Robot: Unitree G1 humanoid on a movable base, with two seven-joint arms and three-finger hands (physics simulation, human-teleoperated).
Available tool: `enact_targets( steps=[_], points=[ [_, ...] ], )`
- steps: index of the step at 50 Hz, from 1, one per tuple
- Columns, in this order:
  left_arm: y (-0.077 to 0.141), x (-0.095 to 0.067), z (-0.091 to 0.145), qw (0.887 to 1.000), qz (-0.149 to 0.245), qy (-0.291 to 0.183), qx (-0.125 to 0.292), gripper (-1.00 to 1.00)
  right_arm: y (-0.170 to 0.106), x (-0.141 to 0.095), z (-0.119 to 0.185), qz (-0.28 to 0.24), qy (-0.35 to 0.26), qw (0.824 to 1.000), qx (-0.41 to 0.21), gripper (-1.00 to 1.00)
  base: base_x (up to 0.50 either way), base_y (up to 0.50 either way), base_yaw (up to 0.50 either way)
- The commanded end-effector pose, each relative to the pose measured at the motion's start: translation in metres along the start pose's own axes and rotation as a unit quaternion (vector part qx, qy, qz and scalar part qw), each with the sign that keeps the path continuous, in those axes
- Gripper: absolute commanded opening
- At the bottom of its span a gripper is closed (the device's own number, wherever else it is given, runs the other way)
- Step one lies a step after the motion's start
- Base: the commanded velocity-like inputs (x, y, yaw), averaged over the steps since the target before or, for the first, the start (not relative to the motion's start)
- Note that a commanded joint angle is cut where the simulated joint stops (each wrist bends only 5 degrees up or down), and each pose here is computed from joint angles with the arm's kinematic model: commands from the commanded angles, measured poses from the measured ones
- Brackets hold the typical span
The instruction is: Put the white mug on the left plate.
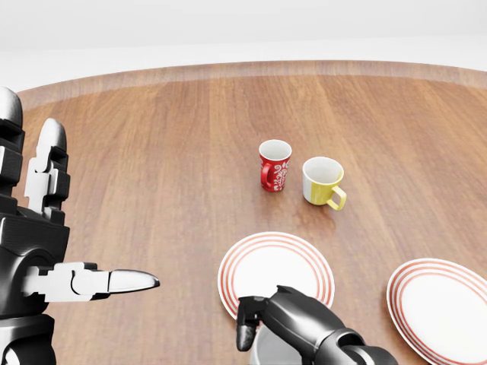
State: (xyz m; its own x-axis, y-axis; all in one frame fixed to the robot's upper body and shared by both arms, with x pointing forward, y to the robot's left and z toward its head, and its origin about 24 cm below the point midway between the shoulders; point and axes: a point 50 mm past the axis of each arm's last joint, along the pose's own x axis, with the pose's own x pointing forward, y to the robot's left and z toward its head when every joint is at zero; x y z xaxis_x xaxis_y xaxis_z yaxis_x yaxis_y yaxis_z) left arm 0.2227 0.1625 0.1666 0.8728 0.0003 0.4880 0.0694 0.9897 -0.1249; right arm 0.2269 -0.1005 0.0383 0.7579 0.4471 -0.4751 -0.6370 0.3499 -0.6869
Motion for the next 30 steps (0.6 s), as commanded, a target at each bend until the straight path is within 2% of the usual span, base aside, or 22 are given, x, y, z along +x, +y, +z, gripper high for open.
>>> enact_targets(
  steps=[1,8,20,30],
  points=[
    [0.0,0.0,0.0,1.0,0.0,0.001,0.0,1.0,-0.013,-0.002,0.016,-0.021,-0.059,0.998,0.027,-1.0,0.0,0.0,0.0],
    [0.0,0.0,0.0,1.0,0.0,0.0,0.0,1.0,-0.021,-0.002,0.018,-0.033,-0.062,0.997,0.019,-1.0,0.0,0.0,0.0],
    [0.0,0.001,0.001,1.0,0.0,-0.002,0.0,1.0,-0.055,-0.002,0.034,-0.089,-0.089,0.992,-0.008,-1.0,0.0,0.0,0.0],
    [0.0,0.001,0.001,1.0,0.001,-0.004,0.0,1.0,-0.072,0.005,0.035,-0.101,-0.089,0.991,-0.015,-1.0,0.0,0.0,0.0]
  ],
)
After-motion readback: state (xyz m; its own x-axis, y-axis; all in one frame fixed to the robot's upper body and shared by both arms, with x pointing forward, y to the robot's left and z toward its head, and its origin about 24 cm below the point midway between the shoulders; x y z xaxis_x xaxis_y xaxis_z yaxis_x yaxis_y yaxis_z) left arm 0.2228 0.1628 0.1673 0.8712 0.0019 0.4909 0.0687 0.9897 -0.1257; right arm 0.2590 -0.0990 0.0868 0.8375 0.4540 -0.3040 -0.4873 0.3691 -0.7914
